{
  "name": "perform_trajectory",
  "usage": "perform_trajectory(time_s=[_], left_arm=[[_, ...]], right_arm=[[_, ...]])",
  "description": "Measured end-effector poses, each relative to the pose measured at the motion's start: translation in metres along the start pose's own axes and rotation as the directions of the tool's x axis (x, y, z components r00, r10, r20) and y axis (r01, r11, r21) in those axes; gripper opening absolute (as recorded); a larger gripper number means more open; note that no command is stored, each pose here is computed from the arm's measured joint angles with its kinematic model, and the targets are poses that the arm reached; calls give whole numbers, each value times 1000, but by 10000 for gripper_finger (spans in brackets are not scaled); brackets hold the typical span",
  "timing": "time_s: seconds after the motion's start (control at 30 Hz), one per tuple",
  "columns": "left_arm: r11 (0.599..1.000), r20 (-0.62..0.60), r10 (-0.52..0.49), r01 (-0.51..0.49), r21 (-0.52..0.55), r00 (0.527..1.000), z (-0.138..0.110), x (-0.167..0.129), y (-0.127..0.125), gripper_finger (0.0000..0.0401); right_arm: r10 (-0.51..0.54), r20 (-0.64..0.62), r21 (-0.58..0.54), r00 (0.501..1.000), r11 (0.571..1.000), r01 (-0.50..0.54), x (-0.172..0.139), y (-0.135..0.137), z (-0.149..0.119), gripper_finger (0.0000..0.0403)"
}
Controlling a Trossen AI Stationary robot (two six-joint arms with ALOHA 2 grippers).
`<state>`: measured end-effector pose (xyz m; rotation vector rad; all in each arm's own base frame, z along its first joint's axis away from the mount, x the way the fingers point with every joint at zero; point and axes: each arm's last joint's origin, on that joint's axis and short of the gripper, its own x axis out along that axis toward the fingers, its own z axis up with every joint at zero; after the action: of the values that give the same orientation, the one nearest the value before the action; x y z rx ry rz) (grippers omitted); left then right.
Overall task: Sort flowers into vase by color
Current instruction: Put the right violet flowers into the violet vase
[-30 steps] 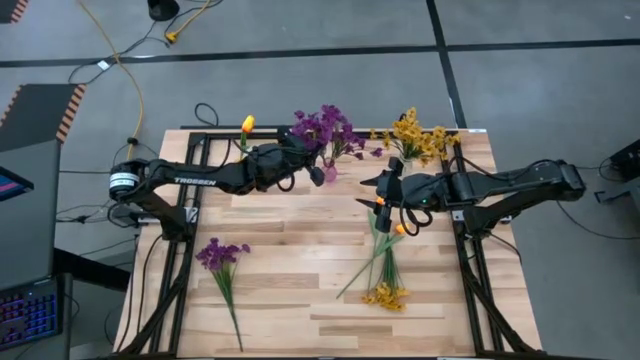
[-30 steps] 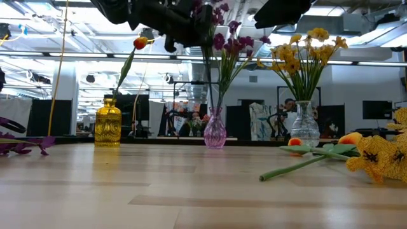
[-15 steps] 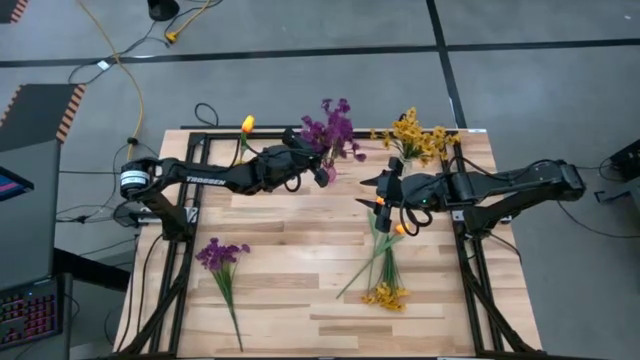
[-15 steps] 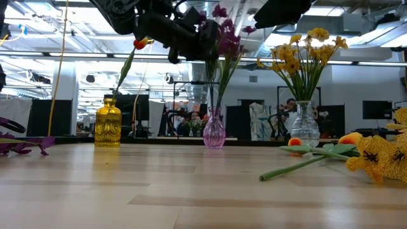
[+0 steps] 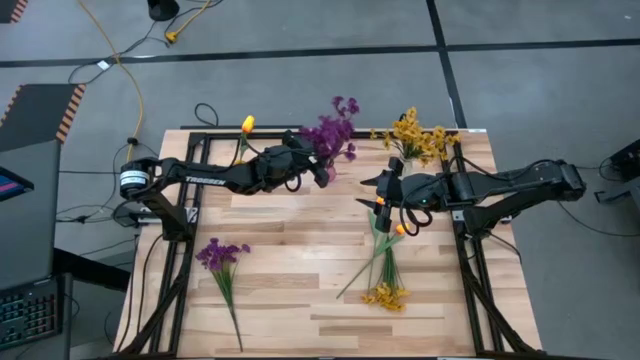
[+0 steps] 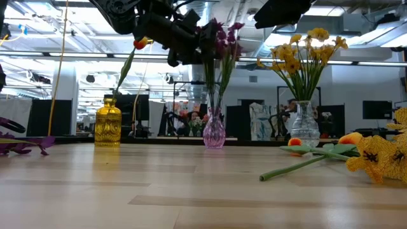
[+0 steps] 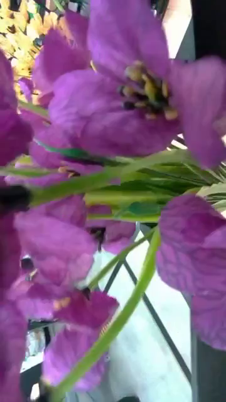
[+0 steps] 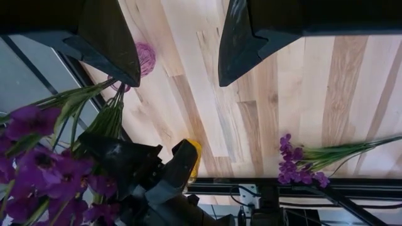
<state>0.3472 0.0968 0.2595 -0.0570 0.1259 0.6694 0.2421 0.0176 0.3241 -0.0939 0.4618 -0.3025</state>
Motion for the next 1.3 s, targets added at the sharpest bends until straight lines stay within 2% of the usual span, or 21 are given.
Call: perform_trajectory(time_s=[0.2, 0.4, 0.67, 0.97, 1.3], left_arm=[[1000, -12, -11, 11, 3, 1000, 7, -7, 2, 236], [1000, -32, -18, 18, 9, 999, 23, -24, 8, 237], [994, -38, -108, 108, -9, 993, 46, -52, 16, 237], [995, -84, -100, 101, 7, 991, 63, -87, 31, 237], [995, -96, -100, 100, -7, 990, 62, -87, 31, 237]], right_arm=[[1, 0, 18, 1000, 1000, -1, 0, 0, 0, 239], [1, 0, 18, 1000, 1000, -1, 0, 0, 0, 239], [0, 0, 16, 1000, 1000, 0, 0, 0, 0, 239], [0, 1, 16, 1000, 1000, 0, 0, 0, 0, 239], [1, 1, 16, 1000, 1000, -1, 0, 0, 0, 239]])
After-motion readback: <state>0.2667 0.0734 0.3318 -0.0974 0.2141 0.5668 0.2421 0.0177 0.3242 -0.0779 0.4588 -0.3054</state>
